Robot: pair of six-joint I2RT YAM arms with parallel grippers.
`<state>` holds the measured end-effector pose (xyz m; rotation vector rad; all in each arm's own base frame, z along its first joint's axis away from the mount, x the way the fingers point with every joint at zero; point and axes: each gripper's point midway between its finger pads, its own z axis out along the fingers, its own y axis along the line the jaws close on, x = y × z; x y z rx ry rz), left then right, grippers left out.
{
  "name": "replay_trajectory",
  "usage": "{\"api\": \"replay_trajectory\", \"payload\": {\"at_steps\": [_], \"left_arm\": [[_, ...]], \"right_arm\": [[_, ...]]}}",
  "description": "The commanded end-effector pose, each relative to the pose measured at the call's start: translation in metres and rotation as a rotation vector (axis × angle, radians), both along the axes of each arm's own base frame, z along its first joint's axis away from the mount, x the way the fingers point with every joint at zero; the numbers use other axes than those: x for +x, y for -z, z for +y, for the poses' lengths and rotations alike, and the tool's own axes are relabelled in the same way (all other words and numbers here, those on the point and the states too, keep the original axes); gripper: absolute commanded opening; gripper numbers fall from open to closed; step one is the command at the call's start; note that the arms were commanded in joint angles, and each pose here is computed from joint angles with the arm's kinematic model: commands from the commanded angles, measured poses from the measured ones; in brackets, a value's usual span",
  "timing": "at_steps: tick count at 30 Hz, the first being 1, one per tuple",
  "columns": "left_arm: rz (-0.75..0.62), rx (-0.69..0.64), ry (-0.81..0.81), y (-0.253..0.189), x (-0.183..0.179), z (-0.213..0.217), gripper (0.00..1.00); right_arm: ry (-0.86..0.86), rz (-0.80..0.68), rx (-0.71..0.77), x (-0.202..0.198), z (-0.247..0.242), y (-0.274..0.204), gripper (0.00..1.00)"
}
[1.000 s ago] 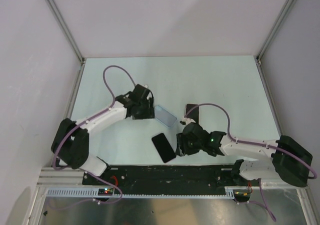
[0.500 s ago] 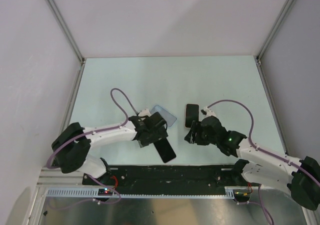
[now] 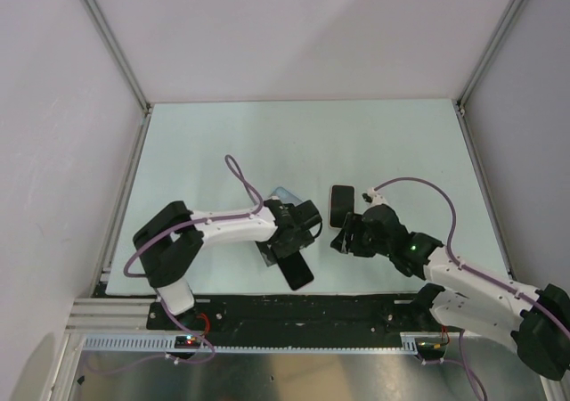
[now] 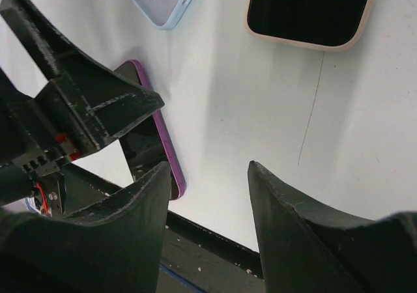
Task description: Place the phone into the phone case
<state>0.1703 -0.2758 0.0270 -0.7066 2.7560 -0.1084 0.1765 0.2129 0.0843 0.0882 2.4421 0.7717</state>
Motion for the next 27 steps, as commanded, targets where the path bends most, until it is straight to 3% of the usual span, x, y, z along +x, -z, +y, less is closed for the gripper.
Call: {"api": "replay_trajectory", "payload": {"at_steps": [1,18,22,27], "left_arm": [[0.039,0.094,-0.042,0.007,-0.007,0.01,0.99],[0.106,0.111,0.0,0.019,-0.016,0.003,0.89],[0.128,0.067,0.019,0.022,-0.013,-0.003,0.73],[0.148,0.02,0.03,0.027,-0.01,-0.002,0.44]], "right_arm": [[-0.005,-0.014,0.044,0.001,0.003,-0.009,0.55],[-0.073,0.008,0.141,-0.009,0.018,0.001,0.58],[-0.125,0.009,0.211,-0.017,0.028,0.007,0.65],[-0.189,0.033,0.25,-0.028,0.038,0.017,0.71]]}}
